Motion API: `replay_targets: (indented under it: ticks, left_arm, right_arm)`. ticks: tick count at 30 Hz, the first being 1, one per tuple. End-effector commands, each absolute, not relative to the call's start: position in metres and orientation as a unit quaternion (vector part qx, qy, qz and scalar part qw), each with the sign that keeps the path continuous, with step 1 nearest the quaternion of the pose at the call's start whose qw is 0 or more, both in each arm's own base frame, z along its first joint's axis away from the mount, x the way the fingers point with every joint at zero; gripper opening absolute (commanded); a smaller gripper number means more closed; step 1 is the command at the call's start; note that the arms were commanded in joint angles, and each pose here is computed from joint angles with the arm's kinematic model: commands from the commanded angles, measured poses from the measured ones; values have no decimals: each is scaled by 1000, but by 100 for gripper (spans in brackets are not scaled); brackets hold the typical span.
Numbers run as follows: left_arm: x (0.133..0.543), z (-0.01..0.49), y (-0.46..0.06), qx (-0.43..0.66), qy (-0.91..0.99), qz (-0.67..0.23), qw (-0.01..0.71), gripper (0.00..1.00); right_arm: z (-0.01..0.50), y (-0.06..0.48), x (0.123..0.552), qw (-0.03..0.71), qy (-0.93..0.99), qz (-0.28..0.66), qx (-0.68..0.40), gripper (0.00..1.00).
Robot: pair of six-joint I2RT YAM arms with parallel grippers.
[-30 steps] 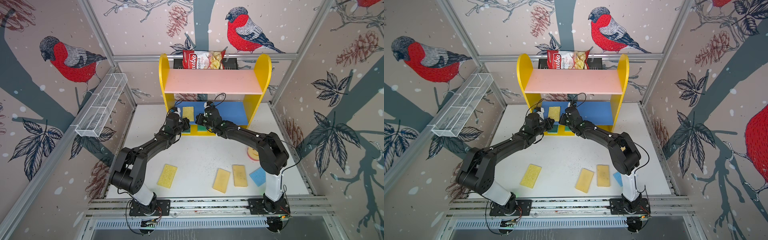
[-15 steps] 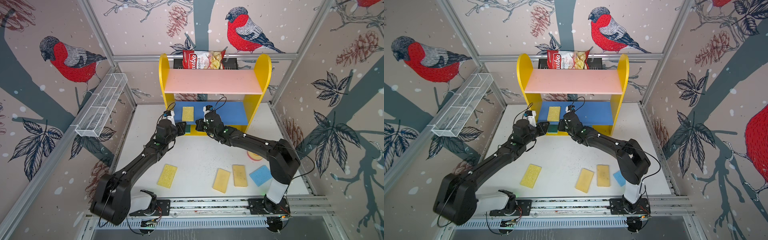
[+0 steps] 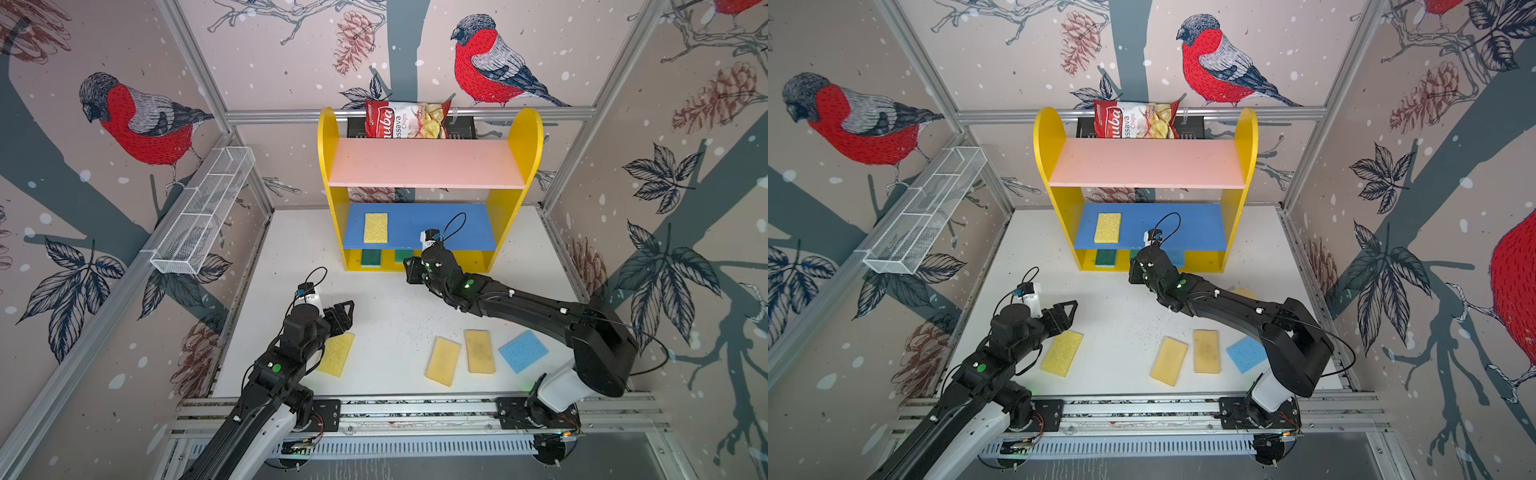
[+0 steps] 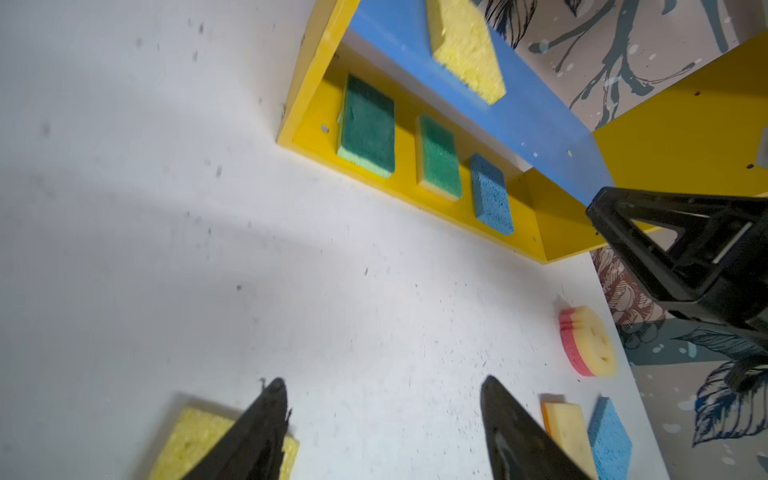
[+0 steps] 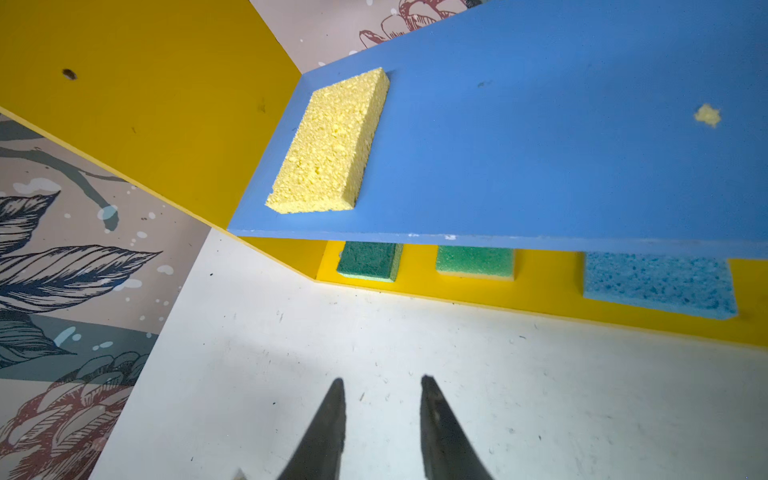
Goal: Arrange cleaning sponges on a shelf
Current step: Rotate the cleaning sponge at the bottom-center of the table.
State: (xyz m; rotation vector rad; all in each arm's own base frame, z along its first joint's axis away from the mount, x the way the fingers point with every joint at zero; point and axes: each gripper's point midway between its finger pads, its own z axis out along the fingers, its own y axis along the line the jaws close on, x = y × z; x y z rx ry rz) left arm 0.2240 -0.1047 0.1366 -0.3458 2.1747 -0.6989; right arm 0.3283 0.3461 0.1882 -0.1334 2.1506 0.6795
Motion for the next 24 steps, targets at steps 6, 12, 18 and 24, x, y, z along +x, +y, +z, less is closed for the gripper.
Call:
replay_targets:
  ticks: [6,12,18,24]
  left_arm:
    - [201,58,-82,-207,915,-172,301,73]
    - [196,50,-74,-220,914,-159,303,74]
    - [192,44,-61,-243,912,-131,303,98]
    - [191,31,-72,-227,921,-146,283,95]
  right_arm:
    - [168,354,318,404,873,267,-57,39]
    - [160,347,319,403,879,248,-60,40]
    - [149,344,321,391,885,244,-63,43]
    - [143,344,324,383,888,246,-62,44]
